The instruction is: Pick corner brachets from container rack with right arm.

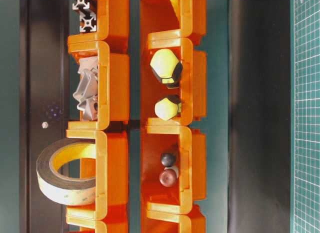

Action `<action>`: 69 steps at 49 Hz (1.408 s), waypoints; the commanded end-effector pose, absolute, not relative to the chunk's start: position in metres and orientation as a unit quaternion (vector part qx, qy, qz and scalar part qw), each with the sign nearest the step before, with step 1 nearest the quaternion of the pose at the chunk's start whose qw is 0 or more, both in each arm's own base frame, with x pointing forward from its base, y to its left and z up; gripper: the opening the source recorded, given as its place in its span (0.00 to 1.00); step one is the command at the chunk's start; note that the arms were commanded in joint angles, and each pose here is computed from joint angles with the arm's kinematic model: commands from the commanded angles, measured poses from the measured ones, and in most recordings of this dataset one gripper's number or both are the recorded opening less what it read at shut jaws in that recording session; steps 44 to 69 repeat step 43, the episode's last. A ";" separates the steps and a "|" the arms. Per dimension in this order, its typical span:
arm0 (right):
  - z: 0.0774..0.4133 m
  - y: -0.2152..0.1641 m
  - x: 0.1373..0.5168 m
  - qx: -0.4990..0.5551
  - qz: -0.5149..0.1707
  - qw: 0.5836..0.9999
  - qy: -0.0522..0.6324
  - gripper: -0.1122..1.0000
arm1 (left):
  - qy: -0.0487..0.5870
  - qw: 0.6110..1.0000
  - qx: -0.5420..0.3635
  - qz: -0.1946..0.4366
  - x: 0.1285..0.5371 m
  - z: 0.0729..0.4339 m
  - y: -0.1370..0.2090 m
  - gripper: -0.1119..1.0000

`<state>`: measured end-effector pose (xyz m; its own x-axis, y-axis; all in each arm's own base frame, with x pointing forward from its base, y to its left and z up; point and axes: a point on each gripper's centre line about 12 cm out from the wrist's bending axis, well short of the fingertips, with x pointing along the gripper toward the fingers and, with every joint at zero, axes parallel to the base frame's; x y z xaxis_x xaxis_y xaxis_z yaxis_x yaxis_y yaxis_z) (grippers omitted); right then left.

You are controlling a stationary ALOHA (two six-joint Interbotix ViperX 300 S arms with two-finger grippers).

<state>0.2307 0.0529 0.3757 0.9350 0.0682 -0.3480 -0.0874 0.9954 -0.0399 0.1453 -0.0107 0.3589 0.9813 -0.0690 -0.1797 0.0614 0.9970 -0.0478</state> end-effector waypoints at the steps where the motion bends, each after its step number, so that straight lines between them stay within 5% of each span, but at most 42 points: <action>1: 0.379 0.053 0.229 -0.027 0.042 0.985 0.166 0.71 | 0.083 0.996 -0.019 -0.034 0.146 0.364 -0.011 0.10; 69: 0.380 0.034 0.185 -0.012 0.033 0.990 0.136 0.71 | 0.084 0.996 -0.020 -0.033 0.146 0.363 -0.011 0.10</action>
